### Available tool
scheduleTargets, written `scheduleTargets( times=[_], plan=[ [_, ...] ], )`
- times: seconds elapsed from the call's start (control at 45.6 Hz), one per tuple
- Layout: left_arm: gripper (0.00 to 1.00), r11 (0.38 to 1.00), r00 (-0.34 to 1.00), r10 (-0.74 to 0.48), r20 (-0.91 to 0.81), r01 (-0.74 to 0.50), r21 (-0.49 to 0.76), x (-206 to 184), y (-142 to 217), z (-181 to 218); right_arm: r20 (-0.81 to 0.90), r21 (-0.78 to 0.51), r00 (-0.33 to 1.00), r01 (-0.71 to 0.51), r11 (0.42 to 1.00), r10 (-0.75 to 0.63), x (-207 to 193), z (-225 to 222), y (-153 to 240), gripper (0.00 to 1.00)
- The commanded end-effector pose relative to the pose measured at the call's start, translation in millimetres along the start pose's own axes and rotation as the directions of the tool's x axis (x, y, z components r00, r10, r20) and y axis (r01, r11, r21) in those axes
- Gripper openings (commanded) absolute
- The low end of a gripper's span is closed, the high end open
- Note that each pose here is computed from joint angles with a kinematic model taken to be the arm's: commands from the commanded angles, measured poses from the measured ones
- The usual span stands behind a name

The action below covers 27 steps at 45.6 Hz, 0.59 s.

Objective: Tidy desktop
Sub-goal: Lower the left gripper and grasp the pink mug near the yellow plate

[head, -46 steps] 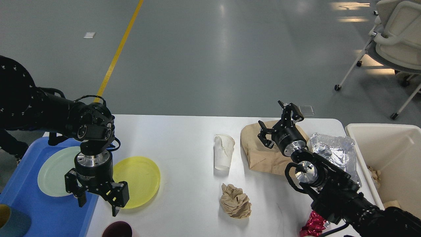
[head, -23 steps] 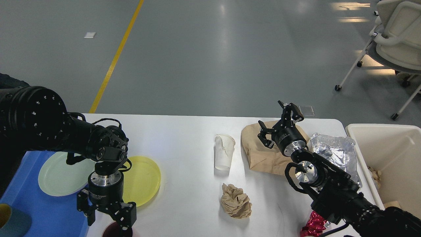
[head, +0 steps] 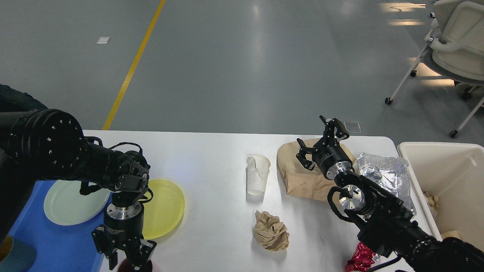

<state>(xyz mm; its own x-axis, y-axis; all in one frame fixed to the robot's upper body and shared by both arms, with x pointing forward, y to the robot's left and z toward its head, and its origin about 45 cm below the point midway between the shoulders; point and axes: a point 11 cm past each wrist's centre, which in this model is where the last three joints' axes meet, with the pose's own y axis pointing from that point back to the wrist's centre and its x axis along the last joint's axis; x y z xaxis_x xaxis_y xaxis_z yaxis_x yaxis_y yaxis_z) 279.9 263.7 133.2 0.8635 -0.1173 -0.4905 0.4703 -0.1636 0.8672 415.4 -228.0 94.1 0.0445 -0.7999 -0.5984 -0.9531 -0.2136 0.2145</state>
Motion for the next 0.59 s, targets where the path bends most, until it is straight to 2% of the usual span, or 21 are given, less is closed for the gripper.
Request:
scheduleTargets(
  times=[0.0,0.263,0.46,0.57],
  plan=[
    [0.47,1.000,1.000,0.003,-0.002,-0.003,0.003,1,1,-1,0.000,0.000,1.000,0.000,1.000,0.000,0,0,0,1.00],
    [0.30,1.000,1.000,-0.006,-0.005,0.006,0.002,1,-6,-2,0.000,0.000,1.000,0.000,1.000,0.000,0,0,0,1.00],
    [0.25,1.000,1.000,-0.013,-0.009,0.013,-0.001,0,-11,-3,0.000,0.000,1.000,0.000,1.000,0.000,0,0,0,1.00],
    [0.18,1.000,1.000,-0.012,-0.010,0.012,-0.001,0,-11,-3,0.000,0.000,1.000,0.000,1.000,0.000,0,0,0,1.00]
  ],
)
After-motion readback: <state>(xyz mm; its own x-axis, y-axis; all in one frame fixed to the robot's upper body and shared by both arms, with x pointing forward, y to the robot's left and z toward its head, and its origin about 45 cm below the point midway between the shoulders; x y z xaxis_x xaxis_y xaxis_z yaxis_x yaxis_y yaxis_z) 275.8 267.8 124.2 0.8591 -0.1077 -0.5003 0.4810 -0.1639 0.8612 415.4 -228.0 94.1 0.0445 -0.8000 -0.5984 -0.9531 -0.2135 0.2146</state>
